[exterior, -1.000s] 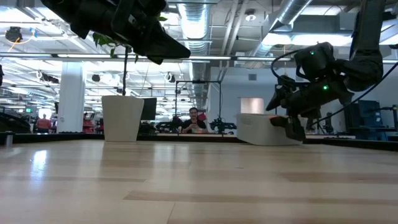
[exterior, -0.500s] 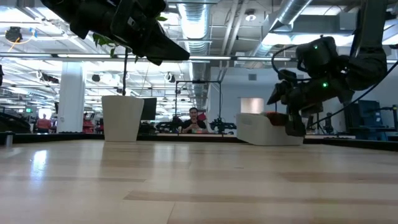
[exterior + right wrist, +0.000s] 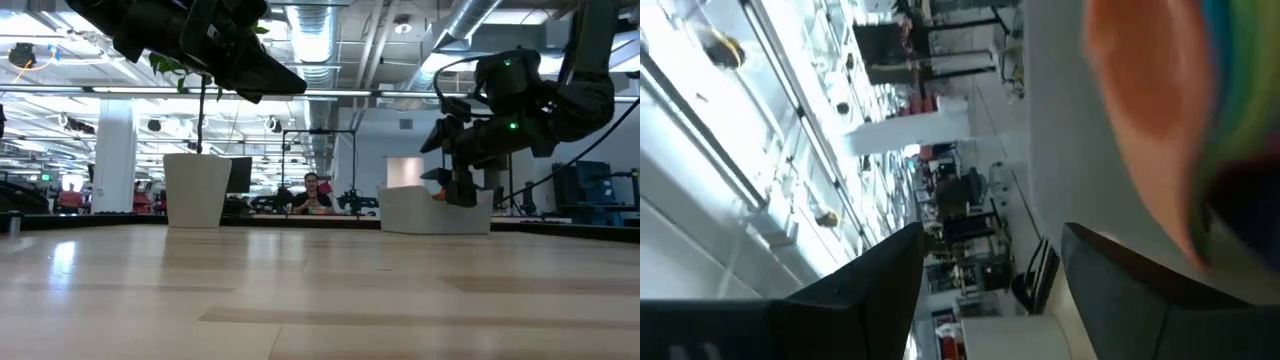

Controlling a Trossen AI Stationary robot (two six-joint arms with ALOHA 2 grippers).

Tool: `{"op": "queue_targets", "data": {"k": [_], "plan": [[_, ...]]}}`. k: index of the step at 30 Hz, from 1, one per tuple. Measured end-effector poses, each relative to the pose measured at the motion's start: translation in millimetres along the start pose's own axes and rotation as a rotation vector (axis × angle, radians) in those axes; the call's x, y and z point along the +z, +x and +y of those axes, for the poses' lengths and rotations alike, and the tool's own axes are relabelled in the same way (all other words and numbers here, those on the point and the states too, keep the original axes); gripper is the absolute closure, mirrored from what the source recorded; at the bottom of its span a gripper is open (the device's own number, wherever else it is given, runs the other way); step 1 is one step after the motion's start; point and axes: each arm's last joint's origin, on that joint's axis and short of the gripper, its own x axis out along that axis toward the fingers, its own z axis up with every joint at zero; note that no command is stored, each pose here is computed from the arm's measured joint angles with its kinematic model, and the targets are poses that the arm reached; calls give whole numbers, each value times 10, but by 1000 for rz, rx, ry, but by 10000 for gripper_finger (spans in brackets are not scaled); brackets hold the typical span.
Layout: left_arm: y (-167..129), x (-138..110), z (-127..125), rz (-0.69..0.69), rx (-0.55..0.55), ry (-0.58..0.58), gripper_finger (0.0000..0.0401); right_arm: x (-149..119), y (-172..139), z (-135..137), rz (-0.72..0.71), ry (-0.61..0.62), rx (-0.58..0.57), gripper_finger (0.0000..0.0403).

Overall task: Nest measuring cups in basket
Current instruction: Put the stacked measuring cups into the gray bin, then return to Home Position

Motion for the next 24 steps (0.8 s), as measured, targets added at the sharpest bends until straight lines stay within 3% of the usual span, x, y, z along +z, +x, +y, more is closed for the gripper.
{"op": "queue_targets", "data": {"k": [17, 24], "plan": [[-12, 8, 1, -3, 0, 1, 395, -166, -2, -12, 88, -52, -49, 143], [-172, 107, 12, -23, 3, 1, 395, -131, -72, 75, 141, -62, 64, 143]]}}
